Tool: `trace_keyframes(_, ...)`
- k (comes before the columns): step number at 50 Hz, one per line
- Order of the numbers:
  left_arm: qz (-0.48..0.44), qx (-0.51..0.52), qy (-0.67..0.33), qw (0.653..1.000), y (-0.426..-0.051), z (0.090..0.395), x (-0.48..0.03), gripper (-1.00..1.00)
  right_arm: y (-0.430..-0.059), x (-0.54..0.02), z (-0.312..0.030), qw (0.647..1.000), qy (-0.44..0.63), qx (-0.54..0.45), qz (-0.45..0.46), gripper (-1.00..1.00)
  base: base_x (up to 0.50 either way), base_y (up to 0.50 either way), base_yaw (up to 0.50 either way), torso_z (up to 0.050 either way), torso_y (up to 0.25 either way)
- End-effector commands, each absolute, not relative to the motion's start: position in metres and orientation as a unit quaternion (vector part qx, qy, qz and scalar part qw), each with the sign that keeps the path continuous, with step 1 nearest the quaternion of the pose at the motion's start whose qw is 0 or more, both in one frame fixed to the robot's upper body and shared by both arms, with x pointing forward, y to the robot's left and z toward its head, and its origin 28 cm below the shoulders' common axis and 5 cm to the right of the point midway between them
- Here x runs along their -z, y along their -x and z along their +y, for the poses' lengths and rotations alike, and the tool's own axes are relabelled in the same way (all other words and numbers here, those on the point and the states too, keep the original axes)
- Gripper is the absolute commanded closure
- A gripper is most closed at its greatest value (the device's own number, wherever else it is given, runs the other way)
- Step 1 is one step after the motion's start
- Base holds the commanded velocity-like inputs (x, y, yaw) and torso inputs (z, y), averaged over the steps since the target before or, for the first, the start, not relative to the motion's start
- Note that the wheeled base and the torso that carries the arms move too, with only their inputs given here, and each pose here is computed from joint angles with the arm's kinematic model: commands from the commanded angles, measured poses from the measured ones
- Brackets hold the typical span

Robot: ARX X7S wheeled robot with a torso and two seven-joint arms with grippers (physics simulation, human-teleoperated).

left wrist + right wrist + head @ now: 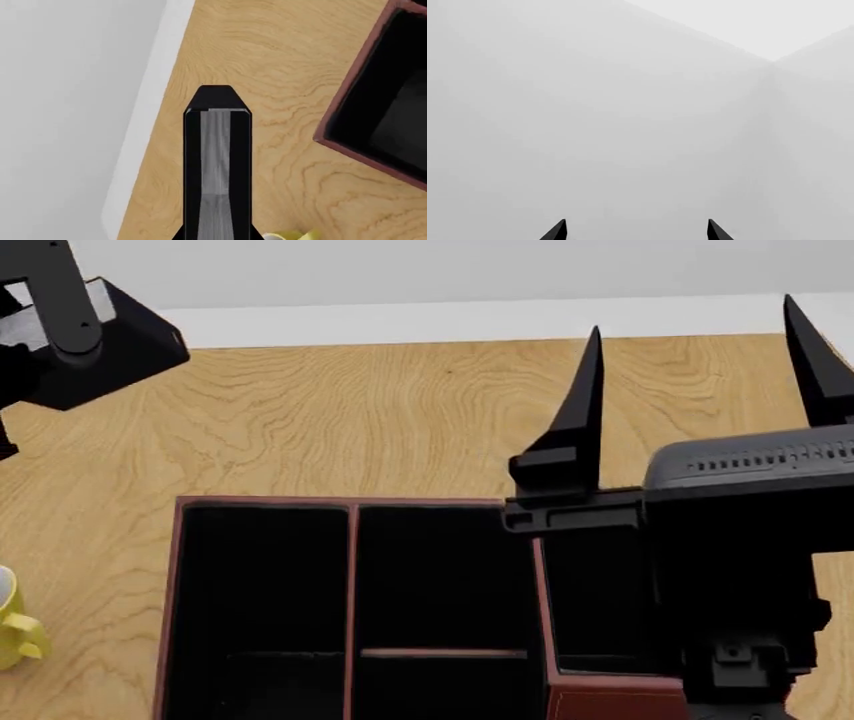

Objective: Pick up the book and place it in the back compartment of the caddy.

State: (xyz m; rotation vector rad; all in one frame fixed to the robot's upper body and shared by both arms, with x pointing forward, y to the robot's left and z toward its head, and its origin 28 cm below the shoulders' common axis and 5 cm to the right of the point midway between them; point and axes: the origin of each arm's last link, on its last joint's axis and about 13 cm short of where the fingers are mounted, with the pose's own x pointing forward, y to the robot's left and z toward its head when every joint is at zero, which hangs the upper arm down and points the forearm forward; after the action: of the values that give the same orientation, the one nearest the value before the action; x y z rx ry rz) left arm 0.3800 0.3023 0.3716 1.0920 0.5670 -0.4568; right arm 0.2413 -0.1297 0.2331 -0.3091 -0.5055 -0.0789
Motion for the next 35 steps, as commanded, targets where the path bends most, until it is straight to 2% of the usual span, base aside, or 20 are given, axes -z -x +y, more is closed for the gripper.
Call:
trace_keyframes(1, 0.240, 0.242, -0.534, 0.774, -0.360, 0.260, -0.409, 1.00, -0.241, -0.231, -0.131, 0.957, 0.145, 0.031, -0.250, -1.00, 0.00, 0.00, 0.00, 0.000, 0.000)
trace_keyframes(13, 0.234, 0.305, -0.554, 0.738, -0.353, 0.215, -0.432, 1.00, -0.242, -0.226, -0.136, 0.958, 0.132, 0.039, -0.251, -1.00, 0.00, 0.00, 0.00, 0.000, 0.002)
trace_keyframes(27, 0.236, 0.353, -0.579, 0.696, -0.342, 0.168, -0.435, 1.00, -0.247, -0.217, -0.146, 0.960, 0.119, 0.036, -0.251, -1.00, 0.00, 0.00, 0.00, 0.001, 0.001)
trace_keyframes(35, 0.241, 0.371, -0.581, 0.683, -0.337, 0.154, -0.433, 1.00, -0.248, -0.211, -0.149, 0.959, 0.110, 0.033, -0.257, -1.00, 0.00, 0.00, 0.00, 0.000, 0.001)
